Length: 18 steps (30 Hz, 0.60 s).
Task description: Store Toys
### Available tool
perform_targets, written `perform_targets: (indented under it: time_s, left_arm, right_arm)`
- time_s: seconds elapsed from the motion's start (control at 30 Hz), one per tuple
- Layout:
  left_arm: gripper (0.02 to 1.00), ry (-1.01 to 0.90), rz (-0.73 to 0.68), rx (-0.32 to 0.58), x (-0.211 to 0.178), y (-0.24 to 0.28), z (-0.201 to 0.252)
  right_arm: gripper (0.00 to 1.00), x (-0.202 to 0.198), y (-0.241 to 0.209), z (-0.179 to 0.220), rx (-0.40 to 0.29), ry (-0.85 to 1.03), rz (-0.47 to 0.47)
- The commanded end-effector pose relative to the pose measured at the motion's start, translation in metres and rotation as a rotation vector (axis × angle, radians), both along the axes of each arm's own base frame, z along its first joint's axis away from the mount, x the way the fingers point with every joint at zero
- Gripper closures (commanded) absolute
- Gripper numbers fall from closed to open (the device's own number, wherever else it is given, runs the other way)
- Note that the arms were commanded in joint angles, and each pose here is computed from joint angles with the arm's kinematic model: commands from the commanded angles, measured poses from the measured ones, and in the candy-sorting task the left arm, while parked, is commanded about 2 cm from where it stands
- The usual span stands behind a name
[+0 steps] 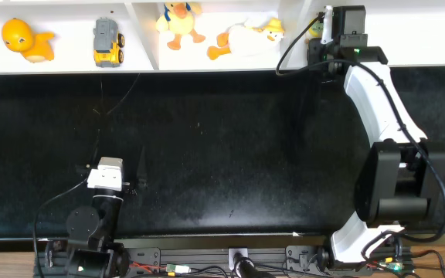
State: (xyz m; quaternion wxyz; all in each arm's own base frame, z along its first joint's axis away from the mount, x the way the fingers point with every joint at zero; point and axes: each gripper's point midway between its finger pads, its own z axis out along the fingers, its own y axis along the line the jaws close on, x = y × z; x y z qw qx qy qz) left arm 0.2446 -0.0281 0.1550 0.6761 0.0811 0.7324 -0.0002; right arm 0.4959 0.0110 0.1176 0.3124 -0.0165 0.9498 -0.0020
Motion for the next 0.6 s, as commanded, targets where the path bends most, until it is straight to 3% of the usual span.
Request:
perform_targets:
  time_s: [0.03,0.17,0.23,0.47,0.6]
  left_arm:
    - [0.020,-0.009,-0.001,0.018,0.000,0.000,0.001]
    - [0.020,-0.009,-0.001,0.018,0.000,0.000,0.001]
    - [0.020,-0.009,-0.001,0.018,0.000,0.000,0.001]
    - [0.020,-0.009,-0.001,0.018,0.000,0.000,0.001]
    - [0.020,-0.009,-0.001,0.018,0.000,0.000,0.001]
  right_arm:
    - [0.424,-0.005,-0.001,-0.009,0.022,0.048,-0.018]
    - [0.185,-0.024,-0.012,-0.007,0.018,0.102,-0.043]
    - [0.003,-0.034,-0.019,-0.002,0.000,0.108,-0.061]
    - [0.005,-0.097,-0.044,0.004,-0.101,0.120,-0.121]
    - [0.005,-0.142,-0.046,0.008,-0.119,0.146,-0.126]
